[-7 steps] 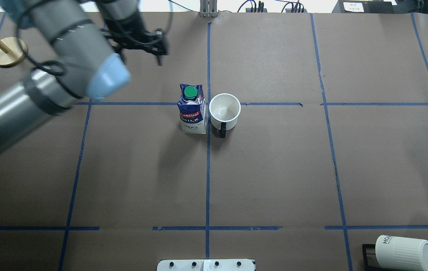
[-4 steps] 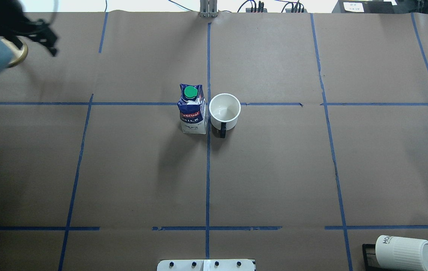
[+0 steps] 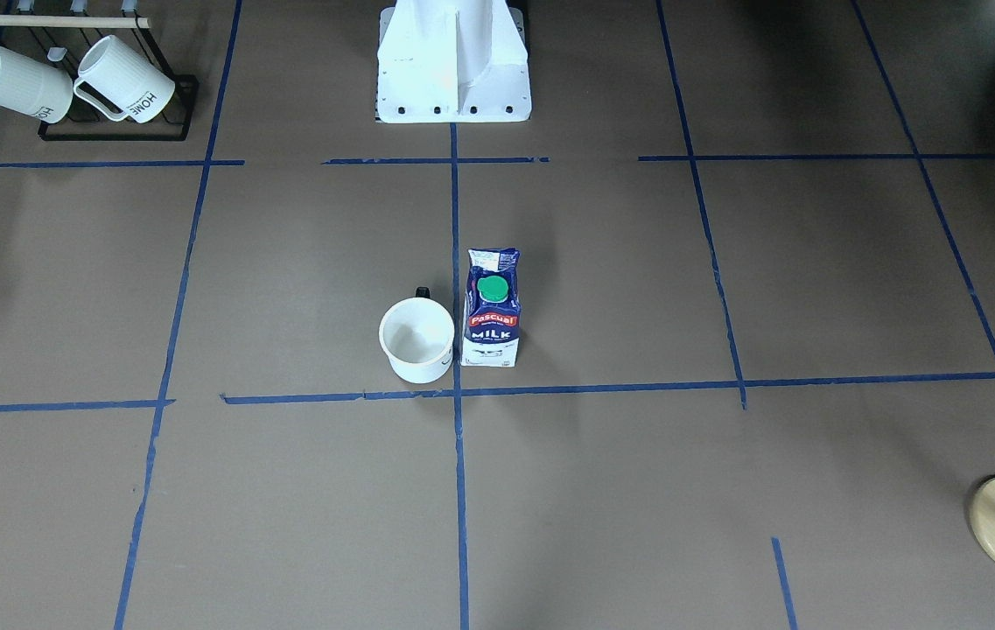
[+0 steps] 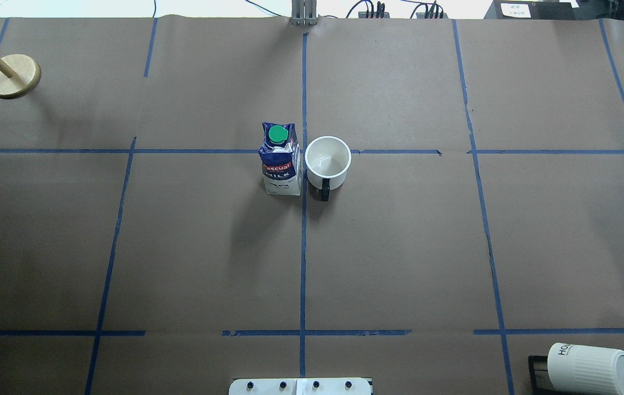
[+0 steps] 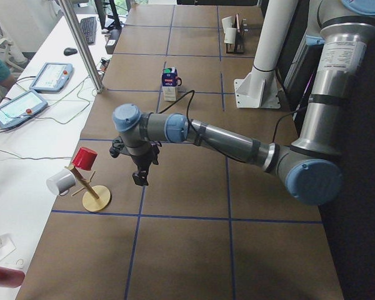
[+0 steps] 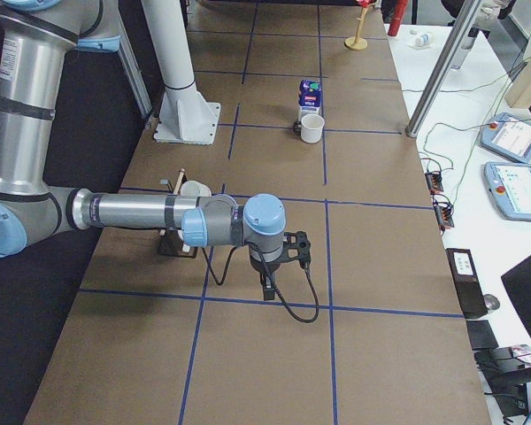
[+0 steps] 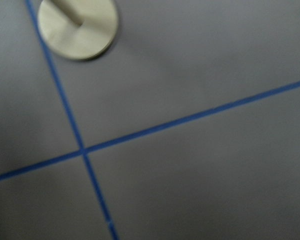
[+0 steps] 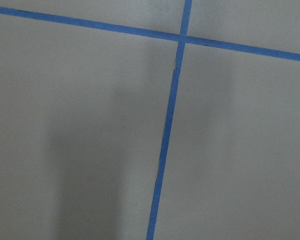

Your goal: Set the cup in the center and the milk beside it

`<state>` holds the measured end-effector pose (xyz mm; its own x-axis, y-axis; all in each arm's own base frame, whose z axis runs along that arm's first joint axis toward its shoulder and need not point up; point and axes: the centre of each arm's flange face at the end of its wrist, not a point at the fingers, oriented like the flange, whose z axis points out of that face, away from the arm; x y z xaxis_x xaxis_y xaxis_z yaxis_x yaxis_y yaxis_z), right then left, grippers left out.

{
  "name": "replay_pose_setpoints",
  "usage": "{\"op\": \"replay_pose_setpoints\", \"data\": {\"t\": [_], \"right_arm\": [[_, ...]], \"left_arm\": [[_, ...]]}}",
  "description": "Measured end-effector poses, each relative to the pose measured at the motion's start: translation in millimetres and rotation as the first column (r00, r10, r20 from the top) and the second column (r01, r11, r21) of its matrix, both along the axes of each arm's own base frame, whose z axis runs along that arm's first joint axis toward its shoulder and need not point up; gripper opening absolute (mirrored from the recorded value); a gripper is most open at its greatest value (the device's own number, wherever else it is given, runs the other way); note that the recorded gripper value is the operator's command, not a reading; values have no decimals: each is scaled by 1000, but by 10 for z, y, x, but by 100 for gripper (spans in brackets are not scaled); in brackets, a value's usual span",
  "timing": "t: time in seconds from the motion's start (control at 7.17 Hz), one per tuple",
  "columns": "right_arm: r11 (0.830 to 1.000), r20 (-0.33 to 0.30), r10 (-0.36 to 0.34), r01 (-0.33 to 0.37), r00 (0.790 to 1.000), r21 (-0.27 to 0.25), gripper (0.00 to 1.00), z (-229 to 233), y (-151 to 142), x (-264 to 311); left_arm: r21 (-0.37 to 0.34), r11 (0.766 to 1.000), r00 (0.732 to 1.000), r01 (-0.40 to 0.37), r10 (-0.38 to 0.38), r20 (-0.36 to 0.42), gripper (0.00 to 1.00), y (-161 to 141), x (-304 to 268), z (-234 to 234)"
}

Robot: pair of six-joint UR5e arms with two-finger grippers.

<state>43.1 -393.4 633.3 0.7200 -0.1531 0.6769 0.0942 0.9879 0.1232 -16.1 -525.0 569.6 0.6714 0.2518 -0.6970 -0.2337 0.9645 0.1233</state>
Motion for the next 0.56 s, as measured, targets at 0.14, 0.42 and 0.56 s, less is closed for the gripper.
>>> {"op": "replay_pose_setpoints", "data": {"t": [0.14,0.42,0.56], "right_arm": [[1000,0,0,0,1000,0,100,1,-2,0],[1000,0,0,0,1000,-2,100,6,0,0],[1000,1,1,-1,1000,-3,100,8,3,-1]], "left_arm": [[-21,1000,1000,12,-12,0,100,279,-67,349],[-86,993,996,86,-86,6,100,746,-122,783],[-96,989,994,110,-110,6,100,875,-131,892]]}}
